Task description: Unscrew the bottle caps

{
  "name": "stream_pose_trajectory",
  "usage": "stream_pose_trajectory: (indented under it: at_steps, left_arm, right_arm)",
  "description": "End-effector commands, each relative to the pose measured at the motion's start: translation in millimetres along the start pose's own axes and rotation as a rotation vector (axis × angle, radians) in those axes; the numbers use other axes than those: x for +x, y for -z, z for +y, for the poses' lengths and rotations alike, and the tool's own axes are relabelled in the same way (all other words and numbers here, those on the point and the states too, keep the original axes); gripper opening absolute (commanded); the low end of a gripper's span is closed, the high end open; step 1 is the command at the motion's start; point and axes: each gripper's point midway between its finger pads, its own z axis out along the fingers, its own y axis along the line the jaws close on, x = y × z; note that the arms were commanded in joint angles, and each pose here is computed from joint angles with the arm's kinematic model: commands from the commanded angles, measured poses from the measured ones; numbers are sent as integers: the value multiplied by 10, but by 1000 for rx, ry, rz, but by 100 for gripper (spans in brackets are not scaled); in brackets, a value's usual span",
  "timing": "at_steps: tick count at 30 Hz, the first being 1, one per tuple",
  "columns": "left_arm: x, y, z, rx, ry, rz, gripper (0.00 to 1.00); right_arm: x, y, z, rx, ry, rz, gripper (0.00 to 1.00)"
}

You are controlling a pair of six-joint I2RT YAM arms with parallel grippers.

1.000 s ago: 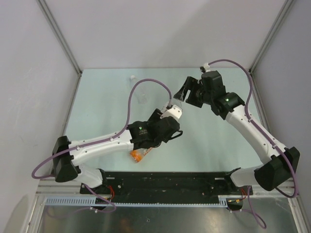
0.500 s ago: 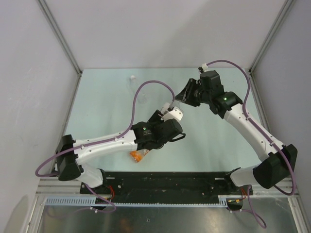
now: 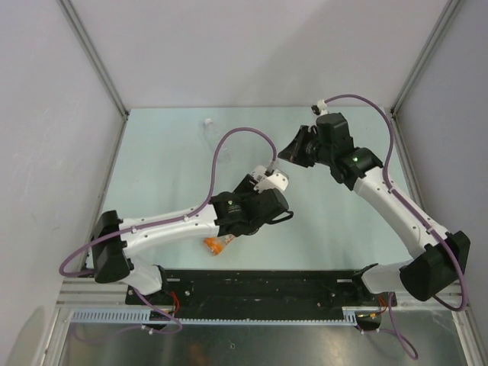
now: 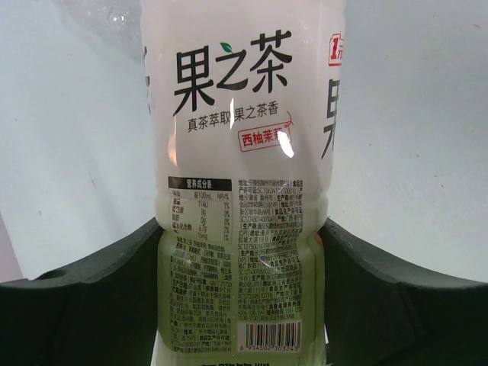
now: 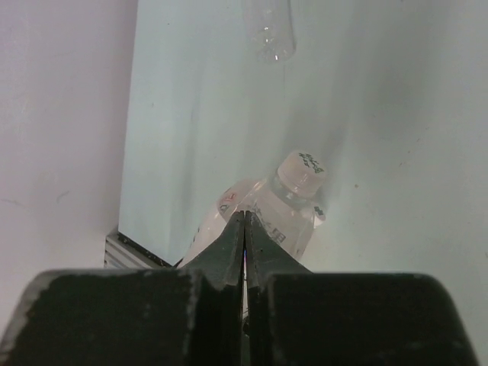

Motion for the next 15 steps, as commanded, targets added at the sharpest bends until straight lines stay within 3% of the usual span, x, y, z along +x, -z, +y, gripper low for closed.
stream_pose_trajectory:
  at_steps: [1,15]
  left_arm:
    - [-202,77,-81,51,51,-38,0]
    - [-136,201,-13,90,104,-51,0]
  right_arm:
    - [-123,218,186,-94,75,-84,0]
    - [-185,418,79,-116,55,-141,0]
